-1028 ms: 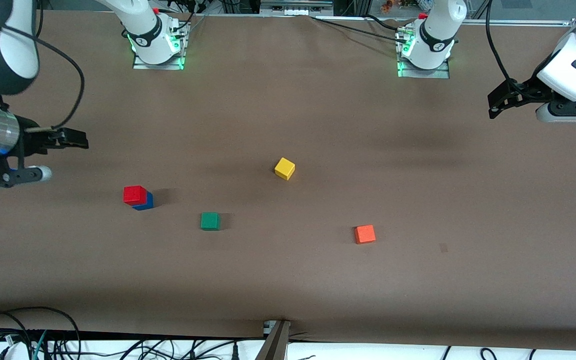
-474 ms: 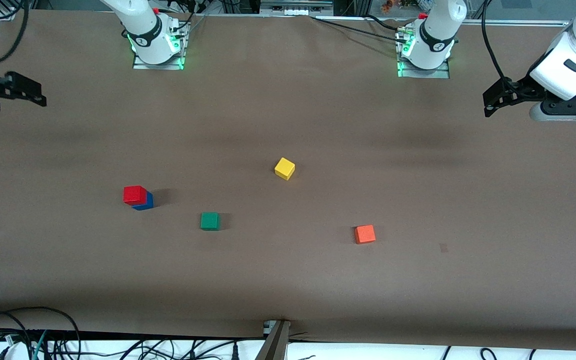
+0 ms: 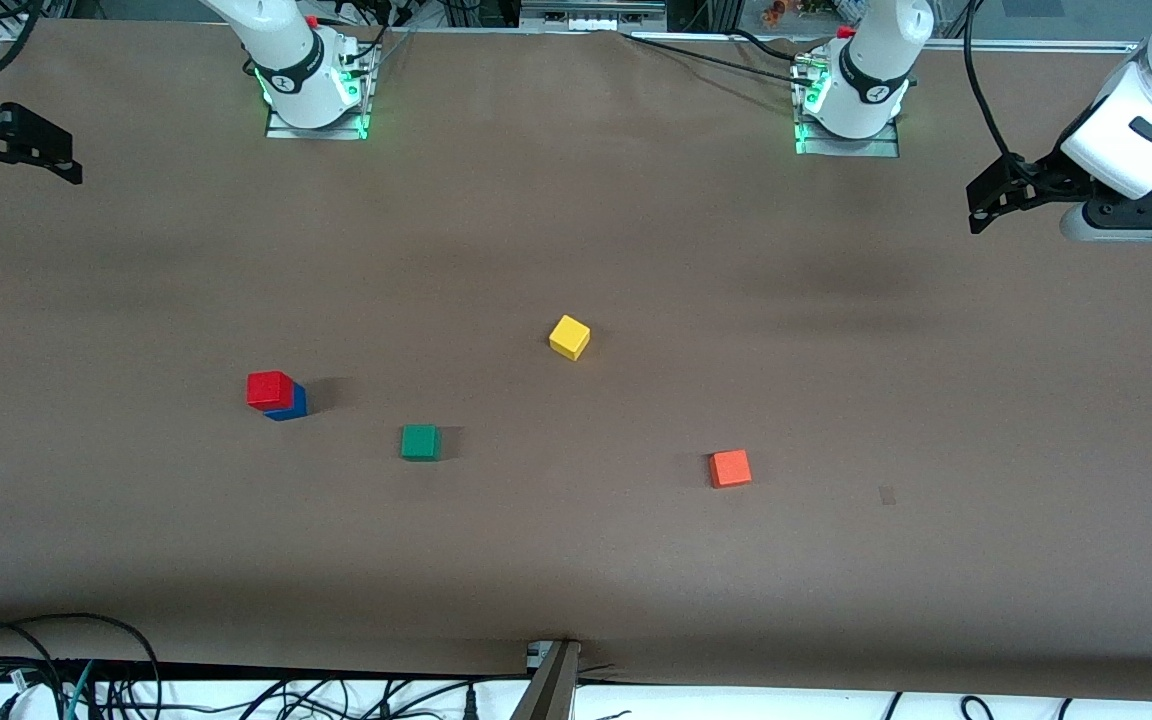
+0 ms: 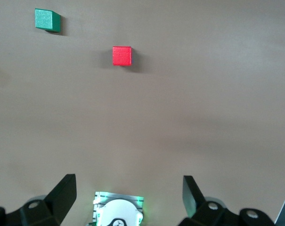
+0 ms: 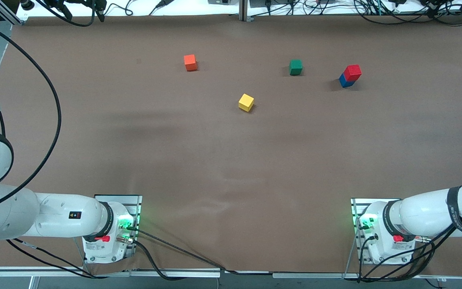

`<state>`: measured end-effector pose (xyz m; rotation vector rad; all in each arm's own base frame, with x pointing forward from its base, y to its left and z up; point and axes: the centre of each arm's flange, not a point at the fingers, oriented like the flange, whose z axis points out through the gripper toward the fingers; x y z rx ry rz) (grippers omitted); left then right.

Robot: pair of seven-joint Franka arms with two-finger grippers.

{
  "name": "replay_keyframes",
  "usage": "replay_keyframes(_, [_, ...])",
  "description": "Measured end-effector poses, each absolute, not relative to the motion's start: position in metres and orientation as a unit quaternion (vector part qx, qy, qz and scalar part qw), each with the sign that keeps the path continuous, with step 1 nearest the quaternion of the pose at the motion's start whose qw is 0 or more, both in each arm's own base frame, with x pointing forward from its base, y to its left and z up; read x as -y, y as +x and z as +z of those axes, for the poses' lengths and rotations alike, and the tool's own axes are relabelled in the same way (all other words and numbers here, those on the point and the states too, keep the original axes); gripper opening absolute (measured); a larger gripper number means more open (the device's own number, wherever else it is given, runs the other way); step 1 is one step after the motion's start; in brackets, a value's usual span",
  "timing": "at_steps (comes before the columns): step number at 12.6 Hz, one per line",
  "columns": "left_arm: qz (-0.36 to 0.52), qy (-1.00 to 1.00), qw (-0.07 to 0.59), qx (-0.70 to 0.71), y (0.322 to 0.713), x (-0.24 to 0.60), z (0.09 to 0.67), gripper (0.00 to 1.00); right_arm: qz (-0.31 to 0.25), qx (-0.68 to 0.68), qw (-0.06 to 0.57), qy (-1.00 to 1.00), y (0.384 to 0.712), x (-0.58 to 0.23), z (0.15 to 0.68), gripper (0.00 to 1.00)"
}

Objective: Pass red block to right arm, stack on blue

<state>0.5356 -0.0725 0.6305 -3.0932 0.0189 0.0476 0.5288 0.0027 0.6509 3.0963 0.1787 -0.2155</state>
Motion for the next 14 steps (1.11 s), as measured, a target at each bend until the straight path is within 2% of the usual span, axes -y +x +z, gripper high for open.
replay_keyframes(14, [0.023,-0.999,0.026,-0.019,0.532,0.087,0.629,1.0,-0.08,-0.047,0.022,0.995,0.543,-0.007,0.637,1.0])
